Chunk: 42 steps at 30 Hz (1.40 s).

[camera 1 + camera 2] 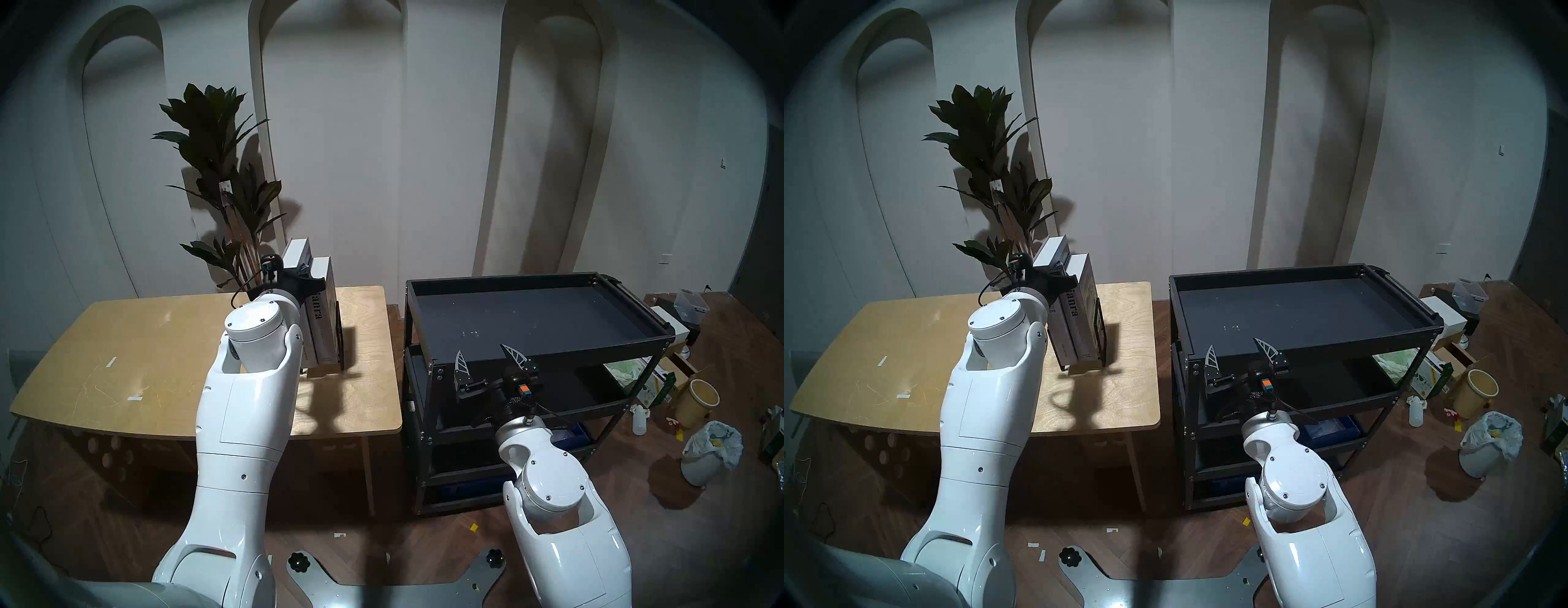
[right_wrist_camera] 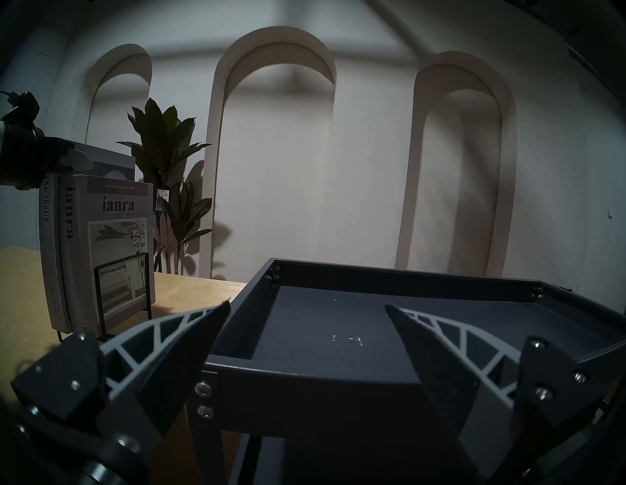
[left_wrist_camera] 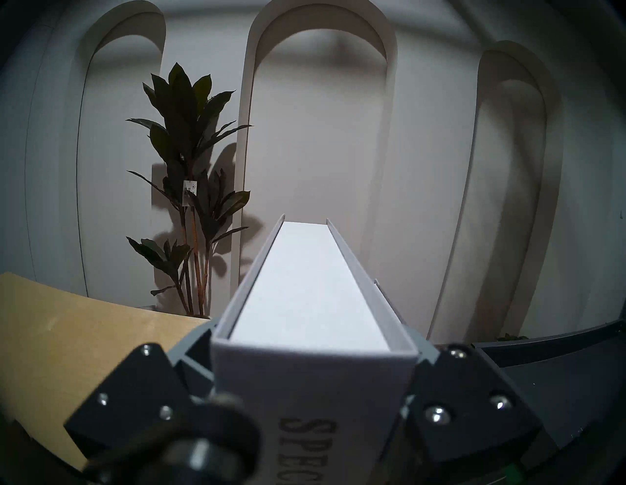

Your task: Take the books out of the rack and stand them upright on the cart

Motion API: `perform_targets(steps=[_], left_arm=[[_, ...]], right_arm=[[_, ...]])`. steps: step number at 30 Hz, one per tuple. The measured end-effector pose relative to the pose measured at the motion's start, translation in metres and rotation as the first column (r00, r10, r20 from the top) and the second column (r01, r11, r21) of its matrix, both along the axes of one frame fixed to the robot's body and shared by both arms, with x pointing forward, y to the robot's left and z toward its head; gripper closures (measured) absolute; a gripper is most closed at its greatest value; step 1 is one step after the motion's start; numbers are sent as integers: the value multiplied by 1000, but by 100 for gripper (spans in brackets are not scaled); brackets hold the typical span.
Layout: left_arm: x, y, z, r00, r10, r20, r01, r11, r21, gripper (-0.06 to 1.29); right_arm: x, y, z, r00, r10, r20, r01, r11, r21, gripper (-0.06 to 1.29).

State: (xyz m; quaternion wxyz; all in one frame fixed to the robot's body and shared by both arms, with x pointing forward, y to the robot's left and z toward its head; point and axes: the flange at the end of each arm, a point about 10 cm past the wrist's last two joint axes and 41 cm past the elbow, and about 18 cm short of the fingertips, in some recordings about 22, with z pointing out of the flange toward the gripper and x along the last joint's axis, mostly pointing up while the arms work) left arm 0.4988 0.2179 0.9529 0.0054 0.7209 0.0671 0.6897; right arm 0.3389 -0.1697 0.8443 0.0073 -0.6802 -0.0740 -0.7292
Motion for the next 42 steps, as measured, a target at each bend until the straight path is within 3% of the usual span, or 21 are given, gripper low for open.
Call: perform_targets(steps=[1, 12, 23, 42], left_arm=[[0, 0, 0, 1000, 0, 1, 0, 1000, 0, 65], [-2, -3, 5, 1000, 12, 13, -12, 1000, 9, 69], [-11, -6, 27, 997, 44, 67, -48, 997, 53, 70], [-51, -12, 107, 972, 76, 224, -100, 990, 99, 70]], right_arm=[[0, -1, 0, 1000, -2, 0, 2, 1000, -1, -2], [2, -5, -2, 1000, -1, -4, 1, 1000, 11, -2], [4, -6, -3, 1000, 15, 1, -15, 1000, 23, -2], [8, -7, 1, 999, 35, 11, -35, 997, 62, -2]])
